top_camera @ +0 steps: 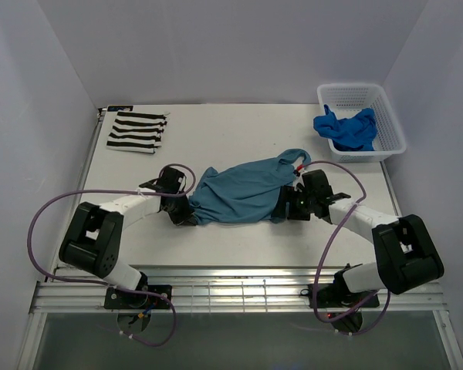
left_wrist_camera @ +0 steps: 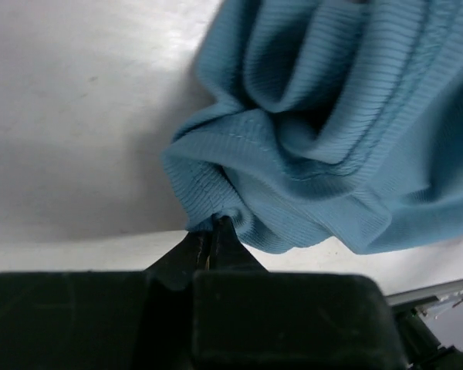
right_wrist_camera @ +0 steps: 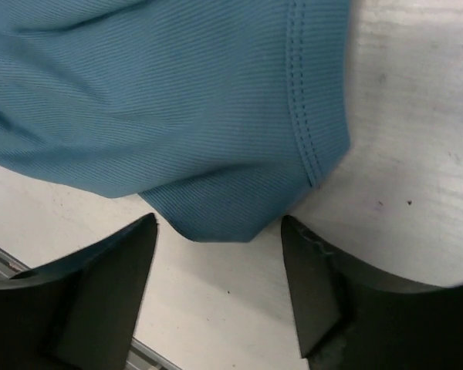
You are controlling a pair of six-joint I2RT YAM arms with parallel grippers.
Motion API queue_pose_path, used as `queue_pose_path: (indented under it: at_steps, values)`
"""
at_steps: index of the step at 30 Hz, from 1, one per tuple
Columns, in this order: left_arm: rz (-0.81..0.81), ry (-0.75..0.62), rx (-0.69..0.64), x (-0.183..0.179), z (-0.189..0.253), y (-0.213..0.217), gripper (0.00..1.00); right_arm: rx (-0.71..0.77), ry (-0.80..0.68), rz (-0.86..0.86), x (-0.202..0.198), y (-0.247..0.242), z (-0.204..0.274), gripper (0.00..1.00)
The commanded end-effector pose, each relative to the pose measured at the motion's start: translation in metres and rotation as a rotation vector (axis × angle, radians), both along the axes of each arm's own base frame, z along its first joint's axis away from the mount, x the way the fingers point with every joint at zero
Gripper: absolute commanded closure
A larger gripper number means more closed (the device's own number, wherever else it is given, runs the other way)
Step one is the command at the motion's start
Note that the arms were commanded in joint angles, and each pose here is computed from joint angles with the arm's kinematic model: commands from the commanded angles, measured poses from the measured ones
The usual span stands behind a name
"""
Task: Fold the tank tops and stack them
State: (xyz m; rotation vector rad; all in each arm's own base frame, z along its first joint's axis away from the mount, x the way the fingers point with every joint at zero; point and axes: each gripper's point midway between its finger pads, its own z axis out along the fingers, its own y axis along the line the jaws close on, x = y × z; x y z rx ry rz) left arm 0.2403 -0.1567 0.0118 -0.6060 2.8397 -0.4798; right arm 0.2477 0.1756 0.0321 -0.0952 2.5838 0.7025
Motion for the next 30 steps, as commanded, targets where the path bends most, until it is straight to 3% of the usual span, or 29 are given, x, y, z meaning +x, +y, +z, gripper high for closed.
queue_pose_path:
  at_steps: [1, 2, 5, 10, 12, 17, 23, 30]
  values:
    - [-0.005, 0.034, 0.111, -0.002, -0.033, 0.017, 1.00, -0.030, 0.043, -0.016, -0.003, -0.003, -0.014, 0.34]
    - [-0.005, 0.029, 0.119, 0.001, -0.033, 0.018, 1.00, -0.029, 0.045, -0.019, -0.003, -0.002, -0.014, 0.52]
    - [0.002, -0.020, 0.116, 0.015, -0.020, 0.015, 1.00, -0.019, 0.020, -0.007, 0.001, 0.001, -0.002, 0.92]
    - [0.078, -0.265, 0.150, 0.047, 0.049, 0.028, 1.00, -0.044, -0.132, 0.042, 0.025, 0.001, 0.062, 0.92]
    - [0.139, -0.340, 0.221, 0.054, 0.071, 0.047, 1.00, -0.058, -0.185, 0.058, 0.024, -0.004, 0.089, 0.92]
    - [0.212, -0.569, 0.151, 0.069, 0.167, 0.050, 1.00, -0.106, -0.346, 0.031, 0.028, -0.021, 0.170, 0.92]
    - [0.255, -0.769, 0.071, 0.055, 0.261, 0.059, 1.00, -0.047, -0.538, 0.043, 0.011, -0.027, 0.274, 0.92]
    - [0.253, -1.113, -0.107, 0.017, 0.417, 0.065, 1.00, 0.146, -0.765, 0.278, -0.050, -0.008, 0.385, 0.92]
